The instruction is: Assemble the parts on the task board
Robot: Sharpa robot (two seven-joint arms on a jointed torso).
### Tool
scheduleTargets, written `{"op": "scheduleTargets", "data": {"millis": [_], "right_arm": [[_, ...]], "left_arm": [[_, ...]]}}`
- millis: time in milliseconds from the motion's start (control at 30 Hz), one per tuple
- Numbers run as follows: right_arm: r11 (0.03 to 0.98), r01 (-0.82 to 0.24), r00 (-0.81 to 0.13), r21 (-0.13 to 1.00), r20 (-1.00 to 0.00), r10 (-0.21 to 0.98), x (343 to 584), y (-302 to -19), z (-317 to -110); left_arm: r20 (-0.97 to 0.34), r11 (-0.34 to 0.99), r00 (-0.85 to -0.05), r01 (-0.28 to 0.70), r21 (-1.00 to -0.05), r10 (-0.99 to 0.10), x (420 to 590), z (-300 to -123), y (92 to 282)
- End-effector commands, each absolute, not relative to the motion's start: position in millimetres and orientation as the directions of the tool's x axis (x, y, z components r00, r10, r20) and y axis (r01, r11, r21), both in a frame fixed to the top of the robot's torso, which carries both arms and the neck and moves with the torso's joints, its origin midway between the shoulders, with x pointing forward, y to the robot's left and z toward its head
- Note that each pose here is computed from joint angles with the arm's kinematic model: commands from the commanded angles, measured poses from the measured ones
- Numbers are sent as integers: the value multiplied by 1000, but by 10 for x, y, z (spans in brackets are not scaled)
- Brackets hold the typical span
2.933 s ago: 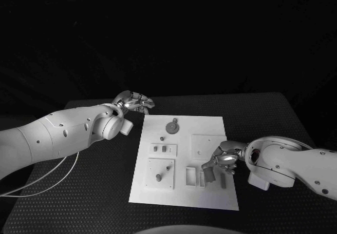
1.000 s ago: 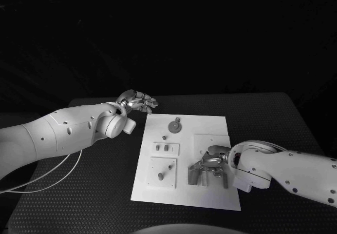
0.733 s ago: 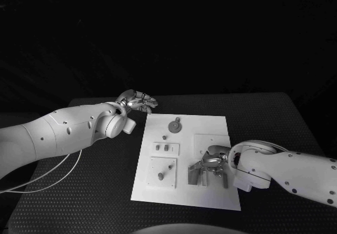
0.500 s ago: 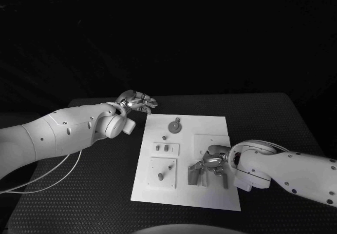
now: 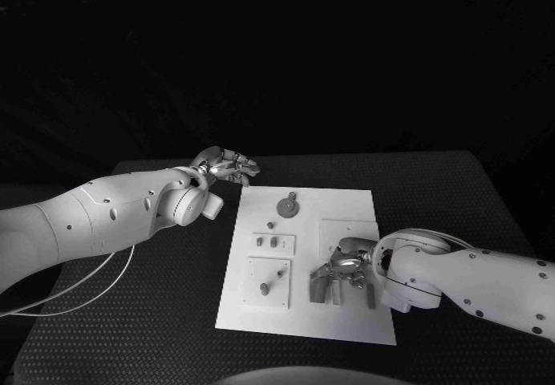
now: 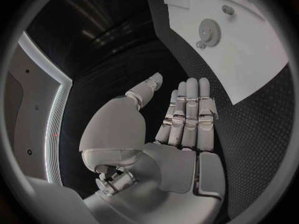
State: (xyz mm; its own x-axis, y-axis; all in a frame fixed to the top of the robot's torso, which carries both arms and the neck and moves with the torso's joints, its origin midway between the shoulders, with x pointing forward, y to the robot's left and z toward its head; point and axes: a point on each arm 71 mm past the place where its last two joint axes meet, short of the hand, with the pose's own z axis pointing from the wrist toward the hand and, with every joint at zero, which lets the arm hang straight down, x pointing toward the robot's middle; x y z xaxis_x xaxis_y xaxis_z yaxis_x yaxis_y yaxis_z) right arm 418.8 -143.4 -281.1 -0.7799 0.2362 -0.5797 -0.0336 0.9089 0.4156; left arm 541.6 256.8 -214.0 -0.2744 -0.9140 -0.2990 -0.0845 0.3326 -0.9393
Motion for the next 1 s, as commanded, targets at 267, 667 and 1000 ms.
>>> {"op": "scheduleTargets", "data": {"millis": [267, 667, 1000], "right_arm": [[908, -64, -773, 414, -596, 218, 4189, -1374, -2832], [889, -27, -803, 456, -540, 253, 4179, -1364, -2850], [863, 36, -814, 504, -487, 318, 4194, -1378, -2863]], "left_arm": [[-290, 325, -288, -82, -942, -913, 5416, -2134, 2542], [-289, 326, -291, -89, -941, -912, 5415, -2139, 2548], [-287, 327, -296, -93, -940, -911, 5413, -2144, 2544]]}}
